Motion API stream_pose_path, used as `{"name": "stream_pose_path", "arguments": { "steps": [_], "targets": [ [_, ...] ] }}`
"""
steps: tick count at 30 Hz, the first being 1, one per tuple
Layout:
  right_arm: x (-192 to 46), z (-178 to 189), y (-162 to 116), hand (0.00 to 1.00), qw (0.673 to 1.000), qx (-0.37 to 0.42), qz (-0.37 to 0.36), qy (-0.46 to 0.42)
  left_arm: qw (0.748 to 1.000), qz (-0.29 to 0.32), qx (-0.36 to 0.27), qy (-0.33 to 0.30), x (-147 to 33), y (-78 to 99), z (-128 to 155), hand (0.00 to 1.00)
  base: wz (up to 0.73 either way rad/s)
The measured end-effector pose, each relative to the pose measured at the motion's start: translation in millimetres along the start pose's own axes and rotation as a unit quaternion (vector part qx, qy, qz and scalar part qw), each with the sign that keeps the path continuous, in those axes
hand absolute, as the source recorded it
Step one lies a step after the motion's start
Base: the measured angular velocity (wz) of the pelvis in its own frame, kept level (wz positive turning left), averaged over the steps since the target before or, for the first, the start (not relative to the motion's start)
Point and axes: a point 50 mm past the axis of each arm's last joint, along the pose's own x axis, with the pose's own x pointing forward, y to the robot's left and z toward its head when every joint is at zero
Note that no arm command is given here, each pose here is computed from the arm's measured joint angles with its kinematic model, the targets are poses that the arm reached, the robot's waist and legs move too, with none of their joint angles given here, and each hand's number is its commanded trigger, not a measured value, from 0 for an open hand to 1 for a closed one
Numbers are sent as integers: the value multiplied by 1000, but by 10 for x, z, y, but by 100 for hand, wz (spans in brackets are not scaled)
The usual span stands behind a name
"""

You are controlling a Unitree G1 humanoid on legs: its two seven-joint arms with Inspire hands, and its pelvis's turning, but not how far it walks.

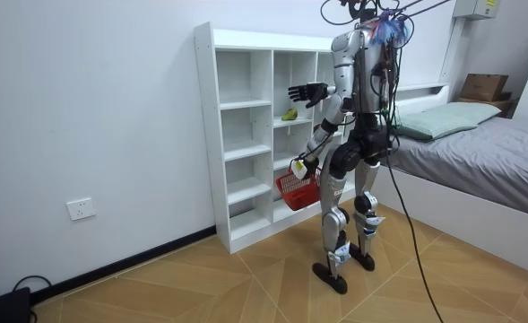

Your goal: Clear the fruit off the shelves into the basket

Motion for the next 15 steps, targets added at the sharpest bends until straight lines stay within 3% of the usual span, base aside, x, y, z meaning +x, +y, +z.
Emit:
{"name": "stream_pose_path", "arguments": {
  "steps": [15],
  "targets": [
    [199,185,-172,0,997,-18,-60,-46,1000,2,-2,2,7,13,3,100,7]
  ]
}}
